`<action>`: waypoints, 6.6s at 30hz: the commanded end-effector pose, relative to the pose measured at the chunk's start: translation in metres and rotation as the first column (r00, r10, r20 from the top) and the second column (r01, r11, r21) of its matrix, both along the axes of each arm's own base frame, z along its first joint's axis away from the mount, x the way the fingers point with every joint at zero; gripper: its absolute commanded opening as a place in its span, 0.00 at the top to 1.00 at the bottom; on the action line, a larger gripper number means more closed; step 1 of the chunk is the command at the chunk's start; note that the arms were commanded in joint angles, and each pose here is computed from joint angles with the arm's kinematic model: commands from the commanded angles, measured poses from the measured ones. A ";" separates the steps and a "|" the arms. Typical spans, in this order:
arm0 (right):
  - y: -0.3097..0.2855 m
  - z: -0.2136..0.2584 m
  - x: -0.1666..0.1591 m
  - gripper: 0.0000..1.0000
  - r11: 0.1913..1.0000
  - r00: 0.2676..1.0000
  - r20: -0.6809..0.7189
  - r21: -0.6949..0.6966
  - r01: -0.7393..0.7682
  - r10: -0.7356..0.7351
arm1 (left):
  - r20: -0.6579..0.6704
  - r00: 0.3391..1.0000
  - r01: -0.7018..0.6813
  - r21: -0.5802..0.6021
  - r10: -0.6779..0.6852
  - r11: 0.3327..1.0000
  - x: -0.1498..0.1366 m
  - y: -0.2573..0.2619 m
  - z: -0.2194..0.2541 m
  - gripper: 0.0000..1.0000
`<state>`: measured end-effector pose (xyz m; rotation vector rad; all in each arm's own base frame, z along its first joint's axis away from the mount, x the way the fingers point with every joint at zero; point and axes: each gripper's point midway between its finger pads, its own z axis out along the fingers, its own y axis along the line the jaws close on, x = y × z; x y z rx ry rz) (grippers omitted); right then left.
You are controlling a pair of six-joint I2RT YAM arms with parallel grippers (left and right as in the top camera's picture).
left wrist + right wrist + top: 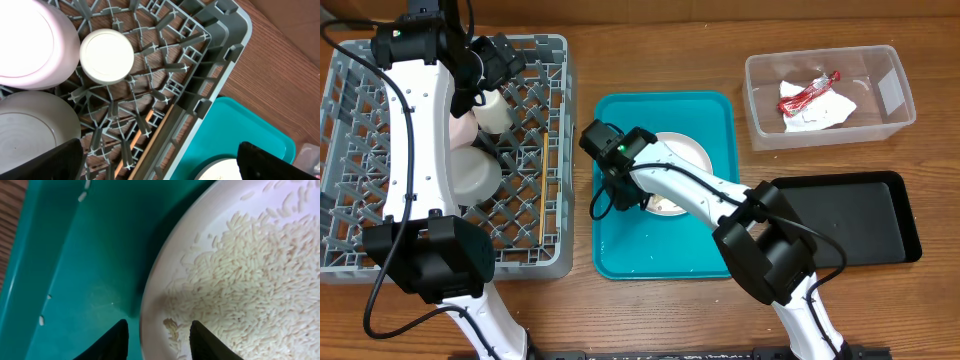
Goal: Sort waste into correct bins and load items into the dishwasher
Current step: 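Lift and tilt the plate of rice up off the tray, then carry the plate right over the black tray, then tip the white plate to pour the rice into the black tray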
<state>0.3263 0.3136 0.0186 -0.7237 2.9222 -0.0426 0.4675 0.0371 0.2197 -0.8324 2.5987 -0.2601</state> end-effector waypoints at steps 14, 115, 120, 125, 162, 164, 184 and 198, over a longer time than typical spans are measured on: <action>0.023 0.002 0.003 0.67 0.999 0.988 0.144 -0.034 -0.042 0.046 | 0.037 0.999 -0.004 0.001 0.004 1.000 -0.001 -0.004 0.015 0.00; -0.301 0.199 0.094 0.97 0.199 0.142 0.376 0.117 0.973 -0.916 | 0.037 0.999 0.005 0.005 -0.005 1.000 0.000 -0.008 0.015 0.00; -0.343 0.208 0.089 0.97 0.067 0.019 0.273 0.169 0.983 -0.962 | 0.037 0.999 0.005 0.005 -0.005 1.000 -0.001 -0.008 0.015 0.00; -0.365 0.200 0.090 0.97 -0.032 -0.062 0.160 0.180 0.983 -0.985 | 0.037 0.999 0.005 0.005 -0.005 1.000 0.000 -0.008 0.015 0.00; -0.404 0.161 0.080 0.97 -0.303 -0.264 -0.263 0.116 0.946 -0.928 | 0.037 0.999 0.005 0.005 -0.005 1.000 -0.001 -0.008 0.015 0.00; -0.402 0.165 0.083 0.97 -0.276 -0.222 -0.317 0.134 0.952 -0.922 | 0.037 0.999 0.005 0.005 -0.005 1.000 -0.001 -0.008 0.015 0.00; -0.378 0.168 0.078 0.97 -0.238 -0.128 -0.576 0.119 0.964 -0.807 | 0.037 0.999 0.005 0.005 -0.005 1.000 -0.001 -0.008 0.015 0.00; -0.403 0.193 0.059 0.97 -0.253 -0.032 -0.744 0.186 0.949 -0.667 | 0.037 0.999 0.005 0.005 -0.005 1.000 -0.001 -0.008 0.015 0.00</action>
